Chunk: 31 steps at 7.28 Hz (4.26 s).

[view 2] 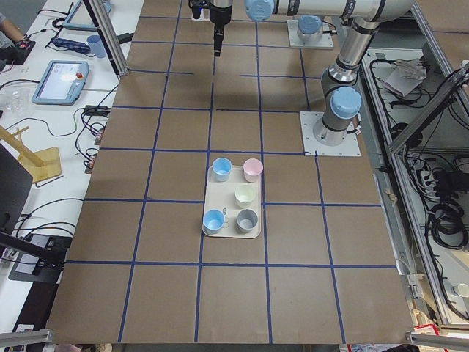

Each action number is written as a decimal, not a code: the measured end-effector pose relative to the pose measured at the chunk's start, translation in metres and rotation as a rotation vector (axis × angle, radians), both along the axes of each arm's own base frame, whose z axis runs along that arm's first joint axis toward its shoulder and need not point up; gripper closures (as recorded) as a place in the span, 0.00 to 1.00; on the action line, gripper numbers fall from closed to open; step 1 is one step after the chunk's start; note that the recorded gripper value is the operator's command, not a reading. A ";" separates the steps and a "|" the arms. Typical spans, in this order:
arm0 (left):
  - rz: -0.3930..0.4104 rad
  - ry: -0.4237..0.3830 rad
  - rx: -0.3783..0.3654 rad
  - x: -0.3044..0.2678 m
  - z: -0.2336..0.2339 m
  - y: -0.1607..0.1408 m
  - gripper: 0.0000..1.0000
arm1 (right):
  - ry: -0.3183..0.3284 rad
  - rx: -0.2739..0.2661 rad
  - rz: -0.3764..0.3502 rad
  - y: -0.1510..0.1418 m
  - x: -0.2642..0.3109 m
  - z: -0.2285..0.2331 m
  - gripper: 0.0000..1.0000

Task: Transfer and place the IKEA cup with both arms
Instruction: 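Lower the right gripper around the yellow cup's base and close it, then lift the yellow cup off the rack with the right gripper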

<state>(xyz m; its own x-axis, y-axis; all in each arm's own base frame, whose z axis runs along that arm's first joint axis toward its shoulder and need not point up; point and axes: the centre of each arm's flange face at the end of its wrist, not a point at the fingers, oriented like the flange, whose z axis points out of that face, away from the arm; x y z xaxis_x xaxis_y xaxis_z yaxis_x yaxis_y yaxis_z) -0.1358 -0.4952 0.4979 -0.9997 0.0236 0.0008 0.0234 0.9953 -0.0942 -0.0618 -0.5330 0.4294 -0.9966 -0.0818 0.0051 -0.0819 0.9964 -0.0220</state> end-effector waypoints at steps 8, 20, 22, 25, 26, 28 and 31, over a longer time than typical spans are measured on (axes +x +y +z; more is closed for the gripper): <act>0.000 0.000 -0.001 0.000 0.000 0.000 0.00 | 0.021 -0.003 0.046 -0.050 -0.064 -0.088 0.00; 0.000 0.000 0.001 0.000 -0.001 0.000 0.00 | 0.012 0.032 0.036 -0.061 -0.070 -0.119 0.53; 0.000 0.000 0.001 0.000 -0.001 0.000 0.00 | 0.015 0.033 0.036 -0.061 -0.070 -0.117 0.74; 0.000 0.001 0.000 0.000 -0.001 0.000 0.00 | 0.024 0.031 0.039 -0.060 -0.071 -0.112 0.80; 0.000 0.001 0.001 0.000 -0.001 0.000 0.00 | 0.039 0.029 0.042 -0.060 -0.072 -0.106 0.81; 0.000 0.002 0.002 0.000 -0.001 0.000 0.00 | 0.076 0.031 0.044 -0.057 -0.074 -0.084 0.81; 0.001 0.003 0.002 0.000 -0.001 0.000 0.00 | 0.081 0.041 0.046 -0.047 -0.070 -0.035 0.81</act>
<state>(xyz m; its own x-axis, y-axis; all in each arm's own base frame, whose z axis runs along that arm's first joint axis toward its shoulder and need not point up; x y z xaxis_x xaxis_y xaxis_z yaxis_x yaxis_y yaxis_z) -0.1356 -0.4951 0.4966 -0.9997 0.0230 0.0035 0.0226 0.9955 -0.0921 -0.1315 -0.5799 0.3948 -0.9882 -0.1296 0.0811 -0.1278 0.9914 0.0272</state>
